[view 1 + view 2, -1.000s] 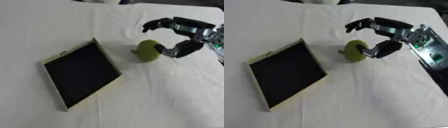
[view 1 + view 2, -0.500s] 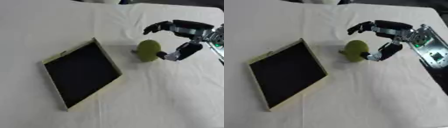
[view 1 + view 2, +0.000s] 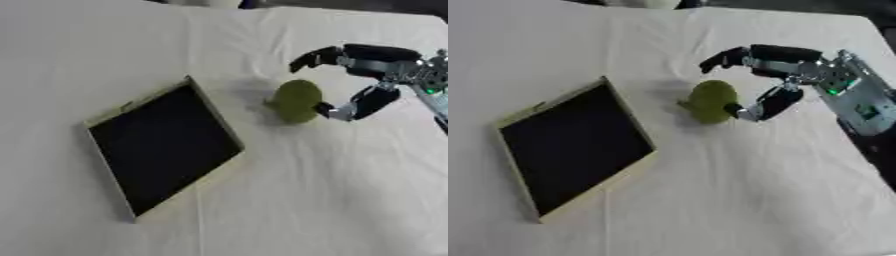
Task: Pick up objects on the table and place them in the box.
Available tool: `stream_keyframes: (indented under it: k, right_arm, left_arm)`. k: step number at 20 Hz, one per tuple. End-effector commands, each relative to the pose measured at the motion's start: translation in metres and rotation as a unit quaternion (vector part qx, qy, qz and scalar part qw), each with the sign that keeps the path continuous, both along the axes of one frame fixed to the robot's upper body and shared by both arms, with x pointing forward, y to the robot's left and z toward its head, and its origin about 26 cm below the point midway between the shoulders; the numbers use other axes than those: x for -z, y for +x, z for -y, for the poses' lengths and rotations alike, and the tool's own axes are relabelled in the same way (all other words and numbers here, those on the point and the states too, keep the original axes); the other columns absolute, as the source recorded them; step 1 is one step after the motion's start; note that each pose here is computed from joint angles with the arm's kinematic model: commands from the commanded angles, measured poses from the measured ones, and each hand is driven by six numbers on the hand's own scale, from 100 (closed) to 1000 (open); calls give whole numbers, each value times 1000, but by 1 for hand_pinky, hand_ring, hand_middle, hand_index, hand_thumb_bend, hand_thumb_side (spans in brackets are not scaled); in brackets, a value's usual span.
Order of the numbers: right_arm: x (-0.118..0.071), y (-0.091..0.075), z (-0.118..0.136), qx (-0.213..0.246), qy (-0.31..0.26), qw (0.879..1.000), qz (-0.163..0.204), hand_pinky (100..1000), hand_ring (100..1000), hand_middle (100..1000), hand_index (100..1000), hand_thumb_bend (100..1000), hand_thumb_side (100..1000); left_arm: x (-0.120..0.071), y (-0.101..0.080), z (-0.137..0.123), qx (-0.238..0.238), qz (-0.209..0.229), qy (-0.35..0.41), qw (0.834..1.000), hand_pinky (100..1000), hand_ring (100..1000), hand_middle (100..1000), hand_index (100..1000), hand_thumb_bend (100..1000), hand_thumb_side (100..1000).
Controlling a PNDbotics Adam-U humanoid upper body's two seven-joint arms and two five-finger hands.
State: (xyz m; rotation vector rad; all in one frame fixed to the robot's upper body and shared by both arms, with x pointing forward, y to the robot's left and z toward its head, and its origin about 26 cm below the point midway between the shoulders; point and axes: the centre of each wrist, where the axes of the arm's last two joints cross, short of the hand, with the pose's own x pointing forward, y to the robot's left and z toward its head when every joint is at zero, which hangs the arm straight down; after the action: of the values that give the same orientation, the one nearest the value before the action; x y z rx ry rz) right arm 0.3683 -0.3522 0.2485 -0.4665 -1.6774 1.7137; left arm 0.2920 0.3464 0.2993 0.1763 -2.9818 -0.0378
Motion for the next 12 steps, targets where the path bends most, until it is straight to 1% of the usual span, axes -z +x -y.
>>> stream_keyframes:
  k: [1,6,12]
  right_arm:
    - [-8,3,6,14,-19,1000,4,930,1000,883,1000,190,100]
    - [4,11,9,26,-47,998,-16,932,1000,885,1000,216,100]
    - [14,17,10,32,-67,997,-21,925,1000,861,1000,241,100]
  left_arm:
    - [-10,-5,1,0,16,14,1000,605,693,594,705,100,493]
    - [-10,-4,2,3,16,16,1000,605,695,594,705,100,496]
    - [-10,-4,3,5,15,16,1000,604,695,595,705,100,500]
